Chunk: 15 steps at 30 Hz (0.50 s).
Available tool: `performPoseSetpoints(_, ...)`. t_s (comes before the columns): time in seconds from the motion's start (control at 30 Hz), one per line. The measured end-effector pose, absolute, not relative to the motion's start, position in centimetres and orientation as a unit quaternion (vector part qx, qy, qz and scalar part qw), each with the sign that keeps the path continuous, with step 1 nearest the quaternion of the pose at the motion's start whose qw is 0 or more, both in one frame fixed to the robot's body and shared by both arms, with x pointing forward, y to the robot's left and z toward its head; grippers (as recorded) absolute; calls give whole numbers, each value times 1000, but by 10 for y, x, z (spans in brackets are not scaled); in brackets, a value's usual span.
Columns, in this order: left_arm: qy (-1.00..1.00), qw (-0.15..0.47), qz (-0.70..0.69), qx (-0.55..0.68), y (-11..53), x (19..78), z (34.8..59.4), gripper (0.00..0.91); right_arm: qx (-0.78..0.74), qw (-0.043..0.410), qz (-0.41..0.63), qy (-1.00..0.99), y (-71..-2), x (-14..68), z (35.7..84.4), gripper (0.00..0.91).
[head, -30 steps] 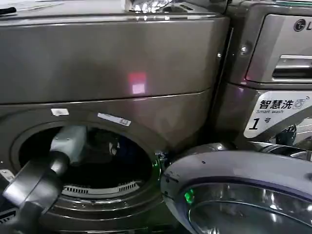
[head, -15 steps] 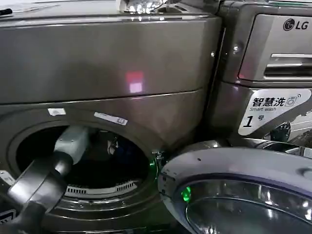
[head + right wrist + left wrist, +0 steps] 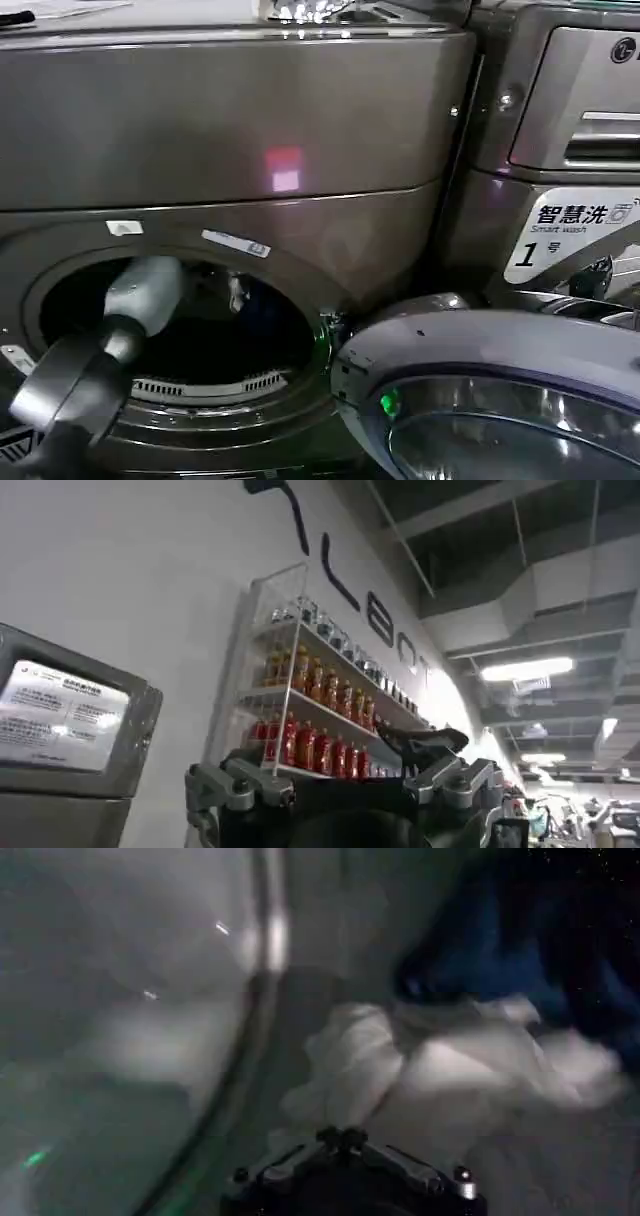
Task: Grasp the clothes from the dryer.
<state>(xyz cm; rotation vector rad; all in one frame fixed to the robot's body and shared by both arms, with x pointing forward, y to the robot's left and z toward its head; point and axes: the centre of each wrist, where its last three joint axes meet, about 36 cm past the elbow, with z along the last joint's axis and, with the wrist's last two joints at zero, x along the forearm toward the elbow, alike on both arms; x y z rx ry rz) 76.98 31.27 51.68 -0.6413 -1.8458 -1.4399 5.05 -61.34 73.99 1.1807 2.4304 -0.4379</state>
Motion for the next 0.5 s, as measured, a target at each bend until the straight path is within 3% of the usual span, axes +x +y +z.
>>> performPoseSetpoints(0.23,-840,247,-431,-220,305,754,519,0,420,201,-158,871,-612,53,739,907)
performPoseSetpoints(0.5,-947,103,-251,-175,285,718,499,0,415,203,-161,872,-611,57,741,907)
